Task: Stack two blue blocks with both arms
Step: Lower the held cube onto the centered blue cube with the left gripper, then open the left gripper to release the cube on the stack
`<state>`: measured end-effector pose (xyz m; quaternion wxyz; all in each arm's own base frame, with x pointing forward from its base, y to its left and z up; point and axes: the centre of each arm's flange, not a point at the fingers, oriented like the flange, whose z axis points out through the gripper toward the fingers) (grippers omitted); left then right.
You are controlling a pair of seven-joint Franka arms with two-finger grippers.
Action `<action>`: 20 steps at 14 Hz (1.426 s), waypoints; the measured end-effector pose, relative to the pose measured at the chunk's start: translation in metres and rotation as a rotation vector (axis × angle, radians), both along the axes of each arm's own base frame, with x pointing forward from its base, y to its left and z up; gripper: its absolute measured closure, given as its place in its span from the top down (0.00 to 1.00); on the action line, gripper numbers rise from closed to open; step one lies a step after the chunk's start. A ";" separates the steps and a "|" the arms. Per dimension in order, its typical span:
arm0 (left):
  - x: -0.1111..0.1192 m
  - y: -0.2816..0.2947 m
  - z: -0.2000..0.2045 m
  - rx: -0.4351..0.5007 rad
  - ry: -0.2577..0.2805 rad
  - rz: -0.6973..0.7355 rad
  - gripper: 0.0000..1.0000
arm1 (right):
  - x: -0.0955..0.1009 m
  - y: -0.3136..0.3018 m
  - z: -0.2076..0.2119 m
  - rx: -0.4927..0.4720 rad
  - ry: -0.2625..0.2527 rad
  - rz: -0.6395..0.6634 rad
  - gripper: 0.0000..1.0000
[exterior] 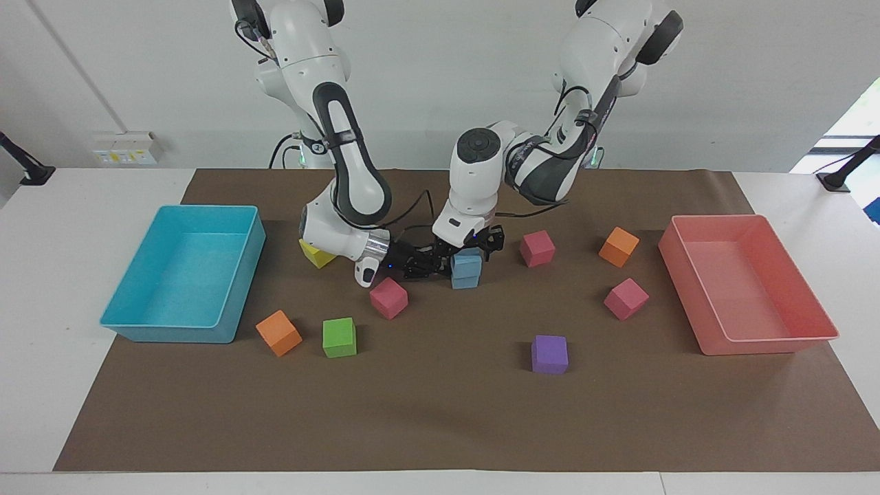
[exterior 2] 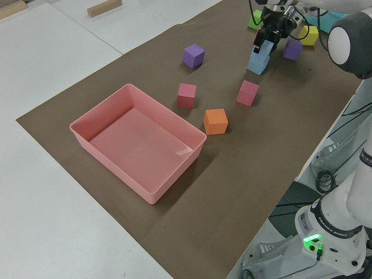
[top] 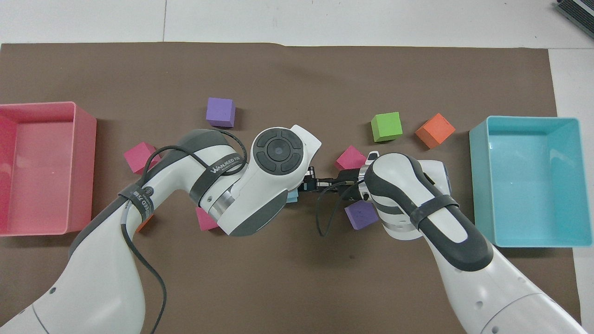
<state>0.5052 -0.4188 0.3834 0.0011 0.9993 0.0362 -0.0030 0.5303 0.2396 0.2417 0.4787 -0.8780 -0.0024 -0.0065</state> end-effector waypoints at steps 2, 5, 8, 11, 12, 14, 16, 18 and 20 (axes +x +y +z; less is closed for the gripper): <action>0.000 0.000 0.000 0.000 0.000 0.000 1.00 | 0.000 0.000 0.000 0.000 0.000 0.000 0.01; 0.000 0.000 0.000 0.000 -0.001 0.001 1.00 | 0.000 0.000 0.000 0.000 0.000 0.000 0.01; 0.002 0.002 0.001 -0.001 -0.002 0.004 1.00 | 0.000 0.000 0.000 0.000 0.000 0.000 0.01; 0.005 0.006 0.002 -0.001 -0.004 0.012 1.00 | 0.000 0.000 0.000 0.000 0.000 0.000 0.01; 0.007 0.008 0.004 -0.002 -0.008 0.015 1.00 | 0.000 0.000 0.000 0.000 0.000 0.000 0.01; 0.009 0.010 0.011 -0.005 -0.021 0.019 1.00 | 0.000 0.000 0.000 0.000 0.000 0.000 0.01; 0.011 0.013 0.023 -0.012 -0.038 0.027 1.00 | 0.000 0.000 0.000 0.000 0.000 0.000 0.01; 0.017 0.018 0.041 -0.026 -0.066 0.045 1.00 | 0.000 -0.001 0.000 -0.001 -0.001 -0.002 0.01; 0.023 0.031 0.068 -0.031 -0.110 0.073 1.00 | 0.003 -0.005 0.005 -0.010 -0.015 -0.016 0.01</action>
